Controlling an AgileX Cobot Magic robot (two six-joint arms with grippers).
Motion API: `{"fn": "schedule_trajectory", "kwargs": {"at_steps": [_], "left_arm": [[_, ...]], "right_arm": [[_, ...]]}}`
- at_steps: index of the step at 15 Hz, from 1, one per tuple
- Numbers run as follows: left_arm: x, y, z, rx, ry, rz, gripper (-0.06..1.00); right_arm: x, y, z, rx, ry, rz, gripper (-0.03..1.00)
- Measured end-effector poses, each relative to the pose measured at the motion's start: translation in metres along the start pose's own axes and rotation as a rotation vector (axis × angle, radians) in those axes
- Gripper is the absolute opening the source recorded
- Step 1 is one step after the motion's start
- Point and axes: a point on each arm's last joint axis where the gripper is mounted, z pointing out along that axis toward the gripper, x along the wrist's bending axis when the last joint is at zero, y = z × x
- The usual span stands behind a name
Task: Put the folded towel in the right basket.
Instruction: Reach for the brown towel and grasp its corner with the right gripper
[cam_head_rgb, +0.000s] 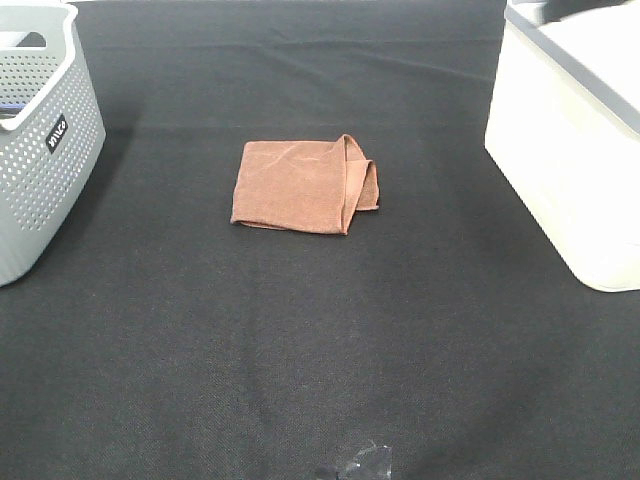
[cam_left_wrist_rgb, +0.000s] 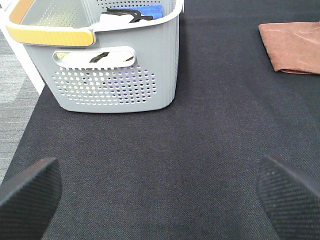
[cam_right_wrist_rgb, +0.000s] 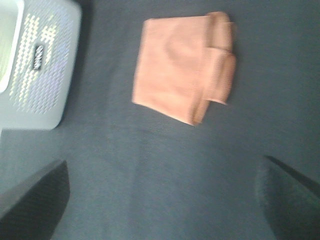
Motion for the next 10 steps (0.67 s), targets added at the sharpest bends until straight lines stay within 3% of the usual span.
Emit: {"fn": "schedule_trajectory", "kwargs": {"at_steps": [3,10], "left_arm": [[0.000,0.000,0.000,0.000,0.000,0.000,0.99],[0.000,0.000,0.000,0.000,0.000,0.000,0.99]], "right_arm": [[0.012,0.021,0.061,0.069,0.036,-0.053,0.96],[-0.021,0.021,0.138,0.129,0.031,0.029,0.96]]}}
